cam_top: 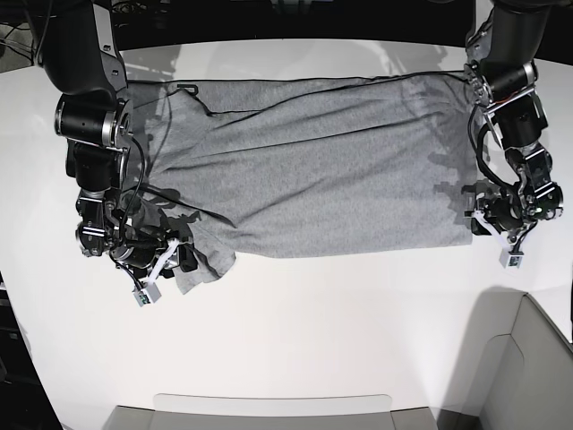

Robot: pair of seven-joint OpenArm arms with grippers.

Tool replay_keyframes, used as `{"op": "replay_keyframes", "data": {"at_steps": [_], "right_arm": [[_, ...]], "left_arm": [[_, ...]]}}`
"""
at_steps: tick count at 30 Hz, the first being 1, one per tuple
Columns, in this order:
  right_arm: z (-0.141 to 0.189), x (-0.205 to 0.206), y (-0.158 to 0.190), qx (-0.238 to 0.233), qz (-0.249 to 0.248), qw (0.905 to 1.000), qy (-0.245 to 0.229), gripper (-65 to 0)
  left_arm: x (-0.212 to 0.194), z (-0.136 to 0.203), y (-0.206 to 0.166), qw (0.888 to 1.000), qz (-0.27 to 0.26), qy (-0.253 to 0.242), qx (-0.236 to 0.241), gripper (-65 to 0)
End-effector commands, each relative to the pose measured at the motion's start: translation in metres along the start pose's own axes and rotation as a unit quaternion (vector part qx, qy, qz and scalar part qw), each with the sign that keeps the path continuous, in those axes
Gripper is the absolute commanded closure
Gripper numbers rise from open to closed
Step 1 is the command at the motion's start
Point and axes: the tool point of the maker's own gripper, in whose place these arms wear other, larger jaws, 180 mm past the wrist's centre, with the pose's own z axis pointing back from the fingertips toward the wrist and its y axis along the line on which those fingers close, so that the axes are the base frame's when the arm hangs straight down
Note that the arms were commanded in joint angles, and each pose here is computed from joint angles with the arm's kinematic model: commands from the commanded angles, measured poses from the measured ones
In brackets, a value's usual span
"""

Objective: Fold the T-shirt properly
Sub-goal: 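Move the left gripper to the opposite hem corner and grasp it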

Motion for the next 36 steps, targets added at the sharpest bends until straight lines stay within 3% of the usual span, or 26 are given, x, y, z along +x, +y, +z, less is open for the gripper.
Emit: {"op": "replay_keyframes", "data": {"at_steps": [1, 13, 25, 36], "right_arm": [[0.005, -0.036, -0.01, -0.015, 0.024, 0.9957, 0.089, -29.1], [0.005, -0.037, -0.009, -0.014, 0.024, 0.9956, 0.089, -29.1], [0.005, -0.037, -0.009, -0.014, 0.025, 0.9956, 0.089, -29.1], [0.005, -0.037, -0.009, -0.014, 0.025, 0.9957, 0.089, -29.1]], "left_arm": [[0.024, 0.009, 0.008, 1.0, -0.002, -0.029, 0.007, -26.3], [0.014, 0.001, -0.009, 1.0, 0.005, -0.014, -0.01, -26.3], [0.031, -0.001, -0.023, 0.999, 0.005, -0.028, -0.022, -26.3], [0.053, 0.015, -0.017, 0.999, -0.017, -0.028, -0.004, -26.3]]}}
